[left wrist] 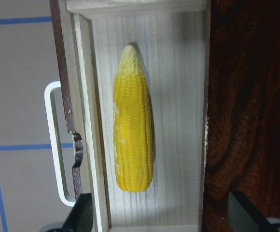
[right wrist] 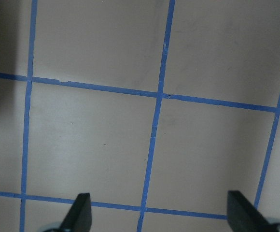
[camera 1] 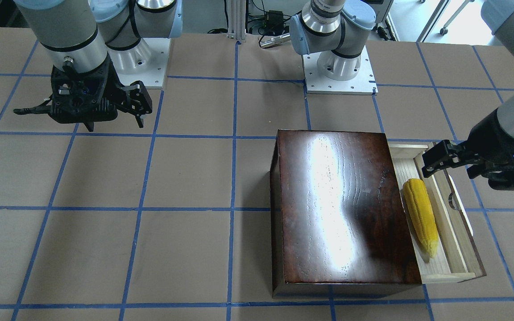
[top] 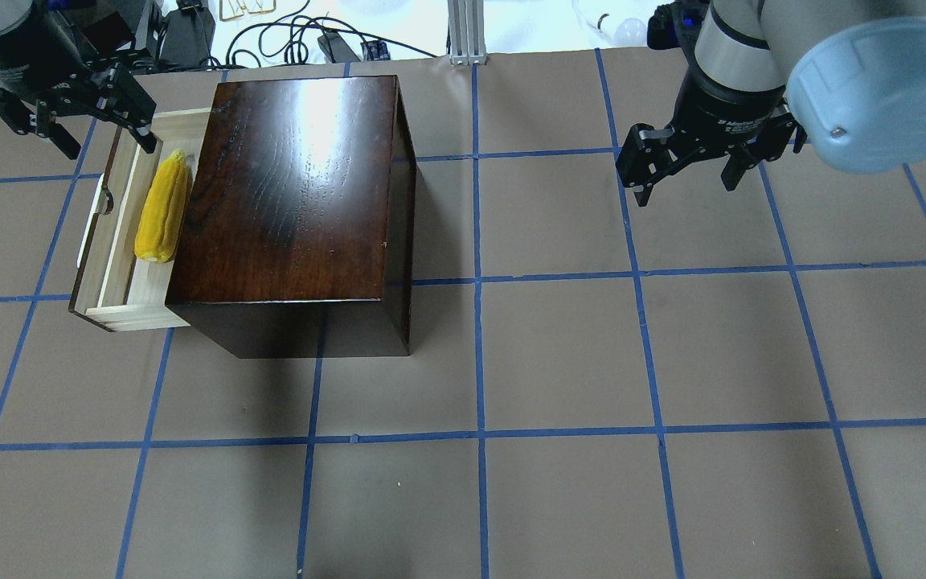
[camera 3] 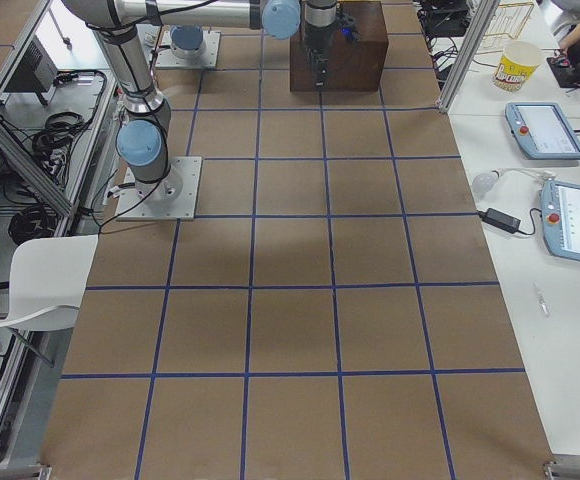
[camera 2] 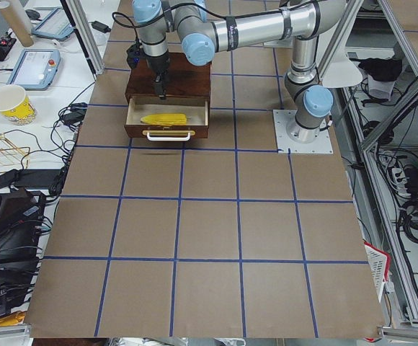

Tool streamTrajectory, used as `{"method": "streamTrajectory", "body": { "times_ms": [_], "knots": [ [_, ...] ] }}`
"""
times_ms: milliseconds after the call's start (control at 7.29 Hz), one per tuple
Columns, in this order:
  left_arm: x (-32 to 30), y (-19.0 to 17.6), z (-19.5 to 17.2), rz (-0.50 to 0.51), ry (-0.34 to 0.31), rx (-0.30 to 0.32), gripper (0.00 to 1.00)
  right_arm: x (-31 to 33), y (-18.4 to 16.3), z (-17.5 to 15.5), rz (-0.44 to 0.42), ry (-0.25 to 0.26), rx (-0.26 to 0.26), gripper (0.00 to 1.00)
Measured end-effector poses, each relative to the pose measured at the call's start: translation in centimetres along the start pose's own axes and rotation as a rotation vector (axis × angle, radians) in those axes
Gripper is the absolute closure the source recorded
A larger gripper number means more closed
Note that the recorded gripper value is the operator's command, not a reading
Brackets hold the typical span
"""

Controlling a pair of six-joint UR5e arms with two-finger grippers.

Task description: Open drawer and put corn inside

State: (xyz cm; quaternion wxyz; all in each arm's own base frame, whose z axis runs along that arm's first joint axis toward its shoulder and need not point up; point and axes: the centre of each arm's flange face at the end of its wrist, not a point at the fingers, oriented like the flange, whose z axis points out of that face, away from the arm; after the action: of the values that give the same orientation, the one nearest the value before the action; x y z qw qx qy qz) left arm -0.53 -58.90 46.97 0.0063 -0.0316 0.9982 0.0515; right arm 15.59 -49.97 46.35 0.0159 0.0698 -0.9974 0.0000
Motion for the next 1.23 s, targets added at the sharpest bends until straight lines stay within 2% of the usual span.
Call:
{"method": "streamTrajectory", "body": {
  "times_ms": [274,411,823,1234],
  "knots": [
    [5.5,1.6,-0.9,0.006,-0.061,0.005,0.0,0.0,0.0,0.0,0.0,0.0,0.0,0.0],
    [7.5,2.3,-1.3,0.036,-0.055,0.014,0.0,0.0,0.0,0.0,0.0,0.0,0.0,0.0],
    [10.3,3.9,-1.8,0.198,0.046,0.029,0.0,0.0,0.0,0.0,0.0,0.0,0.0,0.0],
    [10.8,5.6,-1.1,0.224,0.083,0.017,0.0,0.0,0.0,0.0,0.0,0.0,0.0,0.0]
  ]
}}
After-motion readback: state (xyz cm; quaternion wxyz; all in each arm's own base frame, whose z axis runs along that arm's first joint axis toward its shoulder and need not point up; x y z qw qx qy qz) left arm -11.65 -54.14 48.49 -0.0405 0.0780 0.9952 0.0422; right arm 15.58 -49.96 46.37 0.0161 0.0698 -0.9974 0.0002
